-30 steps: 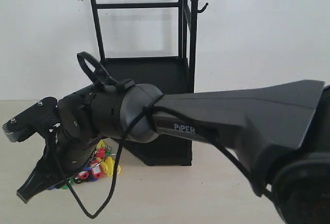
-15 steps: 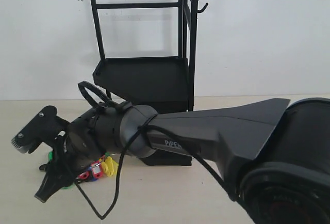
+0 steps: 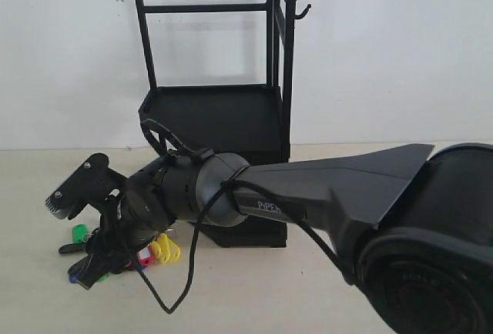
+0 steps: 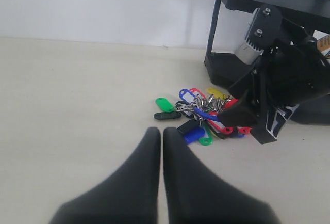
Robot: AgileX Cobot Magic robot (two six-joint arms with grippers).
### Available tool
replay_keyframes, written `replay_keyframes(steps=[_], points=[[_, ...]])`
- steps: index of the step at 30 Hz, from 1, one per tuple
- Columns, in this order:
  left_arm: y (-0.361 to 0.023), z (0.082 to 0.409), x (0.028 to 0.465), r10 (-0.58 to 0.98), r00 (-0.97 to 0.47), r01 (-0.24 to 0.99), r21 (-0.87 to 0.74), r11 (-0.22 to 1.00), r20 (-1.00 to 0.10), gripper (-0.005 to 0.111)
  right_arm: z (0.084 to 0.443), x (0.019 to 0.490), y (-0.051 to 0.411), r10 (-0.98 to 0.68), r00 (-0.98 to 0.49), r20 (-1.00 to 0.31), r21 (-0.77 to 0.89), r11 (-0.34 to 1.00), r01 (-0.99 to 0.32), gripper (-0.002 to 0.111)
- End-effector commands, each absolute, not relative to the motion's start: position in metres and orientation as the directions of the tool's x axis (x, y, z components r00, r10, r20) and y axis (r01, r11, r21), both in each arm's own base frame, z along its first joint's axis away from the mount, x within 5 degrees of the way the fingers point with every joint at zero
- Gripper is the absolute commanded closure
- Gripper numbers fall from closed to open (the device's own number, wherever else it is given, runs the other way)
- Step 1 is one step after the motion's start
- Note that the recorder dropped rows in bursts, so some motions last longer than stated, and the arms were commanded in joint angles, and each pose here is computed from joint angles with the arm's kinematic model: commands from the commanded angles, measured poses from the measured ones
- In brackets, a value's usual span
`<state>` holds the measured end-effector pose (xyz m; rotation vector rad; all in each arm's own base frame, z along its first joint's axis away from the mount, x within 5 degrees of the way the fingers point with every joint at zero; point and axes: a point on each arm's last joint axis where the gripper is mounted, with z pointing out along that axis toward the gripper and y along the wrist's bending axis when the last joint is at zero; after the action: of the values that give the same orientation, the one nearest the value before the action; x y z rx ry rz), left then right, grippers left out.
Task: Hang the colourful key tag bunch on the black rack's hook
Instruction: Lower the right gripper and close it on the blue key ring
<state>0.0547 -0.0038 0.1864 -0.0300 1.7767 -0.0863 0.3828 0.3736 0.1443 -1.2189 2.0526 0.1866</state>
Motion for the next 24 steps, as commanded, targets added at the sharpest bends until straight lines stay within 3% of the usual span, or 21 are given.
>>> replay_keyframes(steps=[1,14,20,24], points=[[-0.004,0.188,0.055,-0.060,-0.195,0.028,-0.066,0.997,-0.979,0.102,0.137,0.384,0.376,-0.689,-0.283,-0.667,-0.219,0.544,-0.810,0.052],[-0.004,0.188,0.055,-0.060,-0.195,0.028,-0.066,0.997,-0.979,0.102,0.107,0.383,0.382,-0.723,-0.248,-0.645,-0.242,0.501,-0.831,0.053],[-0.004,0.188,0.055,-0.060,-0.195,0.028,-0.066,0.997,-0.979,0.102,0.103,0.383,0.382,-0.723,-0.249,-0.645,-0.242,0.501,-0.831,0.078],[-0.004,0.188,0.055,-0.060,-0.195,0.028,-0.066,0.997,-0.979,0.102,0.104,0.383,0.382,-0.723,-0.248,-0.645,-0.242,0.501,-0.831,0.101]])
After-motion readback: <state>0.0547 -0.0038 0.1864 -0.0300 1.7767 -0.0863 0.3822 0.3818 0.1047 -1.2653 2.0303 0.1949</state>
